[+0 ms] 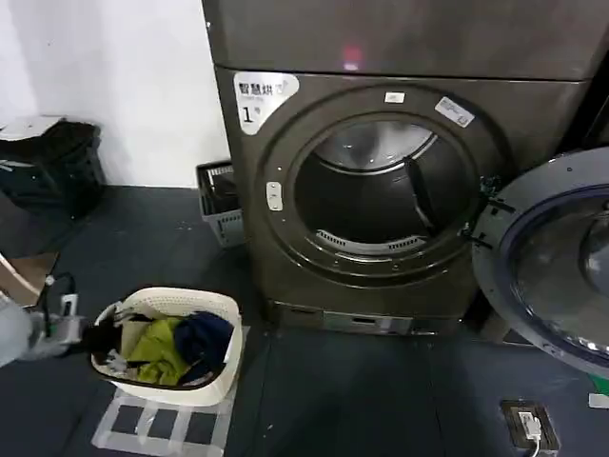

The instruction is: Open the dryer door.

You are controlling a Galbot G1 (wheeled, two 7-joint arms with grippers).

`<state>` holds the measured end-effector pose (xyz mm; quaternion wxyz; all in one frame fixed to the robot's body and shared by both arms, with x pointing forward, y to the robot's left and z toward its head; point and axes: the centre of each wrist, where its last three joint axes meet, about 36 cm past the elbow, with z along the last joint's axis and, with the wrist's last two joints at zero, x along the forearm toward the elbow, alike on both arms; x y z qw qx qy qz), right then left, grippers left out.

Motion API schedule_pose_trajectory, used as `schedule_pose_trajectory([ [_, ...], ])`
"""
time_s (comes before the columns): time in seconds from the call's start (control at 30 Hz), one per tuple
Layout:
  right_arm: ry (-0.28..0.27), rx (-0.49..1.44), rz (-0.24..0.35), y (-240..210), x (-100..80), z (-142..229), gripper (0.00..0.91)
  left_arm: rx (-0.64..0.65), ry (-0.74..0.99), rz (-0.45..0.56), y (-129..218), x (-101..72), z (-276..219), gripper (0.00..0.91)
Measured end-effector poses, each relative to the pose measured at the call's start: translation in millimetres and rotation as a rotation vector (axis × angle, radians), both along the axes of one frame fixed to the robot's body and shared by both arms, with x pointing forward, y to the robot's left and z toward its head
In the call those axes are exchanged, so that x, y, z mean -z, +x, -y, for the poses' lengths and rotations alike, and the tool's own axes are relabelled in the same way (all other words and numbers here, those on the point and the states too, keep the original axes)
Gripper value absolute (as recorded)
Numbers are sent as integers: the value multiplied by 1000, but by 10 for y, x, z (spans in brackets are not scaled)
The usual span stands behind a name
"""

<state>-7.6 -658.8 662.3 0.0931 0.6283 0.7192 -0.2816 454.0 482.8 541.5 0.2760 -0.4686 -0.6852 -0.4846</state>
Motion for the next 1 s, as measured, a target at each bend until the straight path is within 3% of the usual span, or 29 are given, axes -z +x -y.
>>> schedule_pose_trajectory([
  [0.43,-7,0,-15,-31,-20,-29,907,-26,89,-19,-164,-18,-314,907],
  [1.0,-6,0,-20,-25,1,-20,907,-33,117,-1,-132,-34,-379,907],
])
